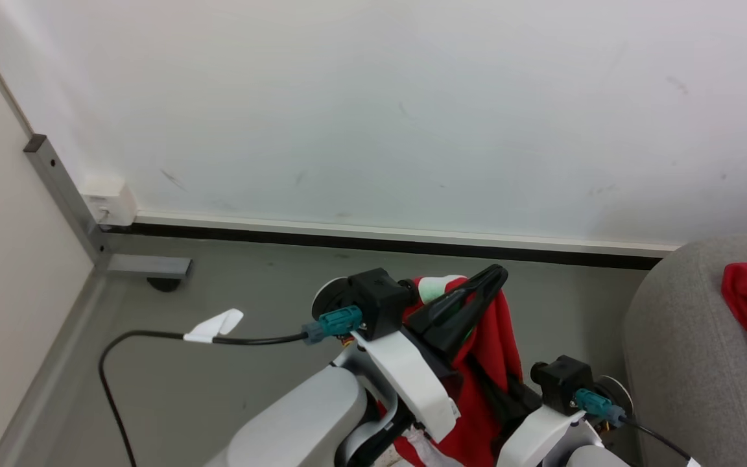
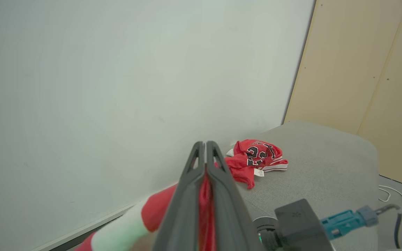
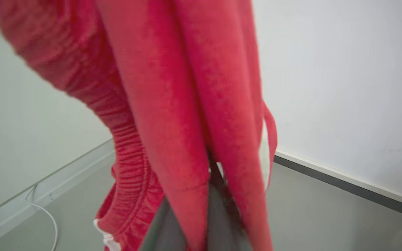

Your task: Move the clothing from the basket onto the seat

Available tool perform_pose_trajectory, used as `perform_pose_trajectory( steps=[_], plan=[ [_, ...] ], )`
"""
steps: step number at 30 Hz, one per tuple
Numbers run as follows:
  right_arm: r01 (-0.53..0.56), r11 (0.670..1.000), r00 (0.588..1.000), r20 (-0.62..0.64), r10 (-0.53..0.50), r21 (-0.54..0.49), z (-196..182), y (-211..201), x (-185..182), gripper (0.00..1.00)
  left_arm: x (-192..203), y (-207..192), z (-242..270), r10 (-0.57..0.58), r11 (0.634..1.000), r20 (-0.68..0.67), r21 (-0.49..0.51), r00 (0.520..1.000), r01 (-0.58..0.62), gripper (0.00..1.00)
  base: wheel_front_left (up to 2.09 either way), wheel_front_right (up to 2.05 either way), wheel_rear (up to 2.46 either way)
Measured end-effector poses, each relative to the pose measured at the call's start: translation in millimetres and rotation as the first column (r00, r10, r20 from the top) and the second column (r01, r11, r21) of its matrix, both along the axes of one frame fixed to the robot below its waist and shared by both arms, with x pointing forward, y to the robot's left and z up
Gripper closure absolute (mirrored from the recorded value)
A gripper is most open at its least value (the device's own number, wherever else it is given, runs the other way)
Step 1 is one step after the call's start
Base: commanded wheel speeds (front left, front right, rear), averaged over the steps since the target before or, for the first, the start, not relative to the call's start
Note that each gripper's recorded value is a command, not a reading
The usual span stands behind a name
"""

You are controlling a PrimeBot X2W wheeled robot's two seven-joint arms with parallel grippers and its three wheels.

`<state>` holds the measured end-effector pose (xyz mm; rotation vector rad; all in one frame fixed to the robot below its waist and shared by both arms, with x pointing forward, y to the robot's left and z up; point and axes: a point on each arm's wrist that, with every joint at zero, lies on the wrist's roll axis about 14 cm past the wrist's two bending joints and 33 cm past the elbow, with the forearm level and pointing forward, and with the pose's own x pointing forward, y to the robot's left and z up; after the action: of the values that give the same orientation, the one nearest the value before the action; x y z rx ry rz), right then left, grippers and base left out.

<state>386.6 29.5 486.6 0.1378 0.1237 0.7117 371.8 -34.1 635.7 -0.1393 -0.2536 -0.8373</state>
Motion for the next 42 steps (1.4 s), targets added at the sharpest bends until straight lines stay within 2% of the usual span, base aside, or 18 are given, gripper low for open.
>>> perform_pose_trajectory(
  steps=[16, 27, 33, 34, 35, 37, 38, 42],
  plan=[
    [0.011, 0.998, 1.000, 0.005, -0.011, 0.054, 9, 3, -1, 1.00, 5, 12, 0, 0.042, 0.999, -0.002, -0.004, 0.999, -0.042, 1.00, 0.00, 0.00, 0.00],
    [0.064, 0.994, 0.998, 0.012, -0.065, 0.084, 15, -12, 3, 1.00, 8, 5, -3, 0.027, 1.000, -0.008, -0.002, 1.000, -0.027, 1.00, 0.00, 0.00, 0.00],
    [0.129, 0.983, 0.991, 0.020, -0.133, 0.129, 23, -32, 8, 1.00, 5, -5, -9, -0.003, 1.000, -0.023, -0.007, 1.000, 0.003, 1.00, 0.00, 0.00, 0.00],
    [0.144, 0.980, 0.989, 0.023, -0.148, 0.137, 24, -36, 9, 1.00, 4, -7, -9, -0.010, 1.000, -0.023, -0.009, 1.000, 0.010, 0.79, 0.00, 0.00, 0.00],
    [0.159, 0.977, 0.986, 0.025, -0.165, 0.142, 26, -41, 10, 1.00, 4, -9, -9, -0.017, 1.000, -0.023, -0.011, 1.000, 0.017, 0.79, 0.00, 0.00, 0.00],
    [0.198, 0.968, 0.978, 0.030, -0.205, 0.157, 29, -55, 14, 1.00, 2, -14, -12, -0.033, 0.999, -0.029, -0.012, 0.999, 0.033, 0.48, 0.00, 0.00, 0.00],
    [0.219, 0.962, 0.973, 0.037, -0.228, 0.165, 32, -62, 16, 1.00, 2, -16, -14, -0.041, 0.999, -0.034, -0.010, 0.999, 0.041, 0.00, 0.00, 0.00, 0.00],
    [0.310, 0.931, 0.942, 0.068, -0.327, 0.192, 45, -98, 24, 1.00, -2, -27, -26, -0.080, 0.997, -0.059, -0.001, 0.995, 0.080, 0.00, 0.00, 0.00, 0.00]
  ],
)
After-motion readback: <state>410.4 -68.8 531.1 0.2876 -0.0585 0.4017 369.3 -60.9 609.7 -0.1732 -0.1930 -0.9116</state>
